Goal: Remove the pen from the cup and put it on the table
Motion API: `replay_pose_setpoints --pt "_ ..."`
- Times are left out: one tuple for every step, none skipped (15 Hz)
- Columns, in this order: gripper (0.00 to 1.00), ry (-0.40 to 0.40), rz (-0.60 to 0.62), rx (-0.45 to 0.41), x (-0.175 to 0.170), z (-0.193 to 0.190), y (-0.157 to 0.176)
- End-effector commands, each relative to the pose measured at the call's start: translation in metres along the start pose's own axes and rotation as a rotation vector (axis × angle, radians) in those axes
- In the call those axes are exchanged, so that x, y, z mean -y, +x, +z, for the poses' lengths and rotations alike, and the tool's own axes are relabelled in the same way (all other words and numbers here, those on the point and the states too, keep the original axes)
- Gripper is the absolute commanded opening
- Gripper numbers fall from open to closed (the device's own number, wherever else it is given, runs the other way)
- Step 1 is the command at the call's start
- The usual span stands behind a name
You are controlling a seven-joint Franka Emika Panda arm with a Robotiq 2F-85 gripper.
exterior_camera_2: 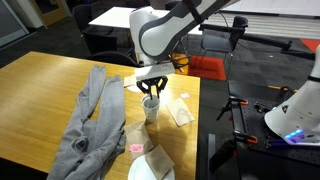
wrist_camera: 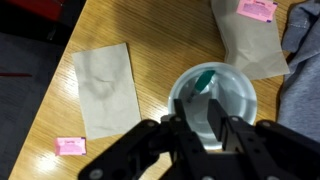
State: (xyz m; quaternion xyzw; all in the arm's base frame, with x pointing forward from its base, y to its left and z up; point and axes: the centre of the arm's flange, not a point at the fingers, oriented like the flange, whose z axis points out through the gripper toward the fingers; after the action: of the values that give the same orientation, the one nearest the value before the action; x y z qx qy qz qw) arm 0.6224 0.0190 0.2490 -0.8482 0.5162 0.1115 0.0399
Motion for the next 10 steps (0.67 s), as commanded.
replay_pose_setpoints --pt "0.32 -0.002 0.011 -0.026 0.0142 0.0002 0.0031" --pt "0.32 -0.003 0.011 -0.027 0.0157 0.0015 0.0044" --pt "0.33 -0.003 0.011 -0.027 0.0169 0.0025 0.0057" --pt "0.33 -0.005 0.012 -0.027 0.0181 0.0029 0.0065" --pt "0.33 -0.005 0.012 -0.027 0.0193 0.0038 0.0076" --pt "0.32 -0.007 0.011 -0.027 0.0203 0.0043 0.0082" --pt "0.32 -0.007 0.011 -0.028 0.0213 0.0058 0.0092" --pt "0.32 -0.009 0.011 -0.027 0.0219 0.0069 0.0094" --pt "0.32 -0.010 0.010 -0.027 0.0230 0.0076 0.0102" --pt "0.32 -0.012 0.011 -0.025 0.0236 0.0091 0.0110"
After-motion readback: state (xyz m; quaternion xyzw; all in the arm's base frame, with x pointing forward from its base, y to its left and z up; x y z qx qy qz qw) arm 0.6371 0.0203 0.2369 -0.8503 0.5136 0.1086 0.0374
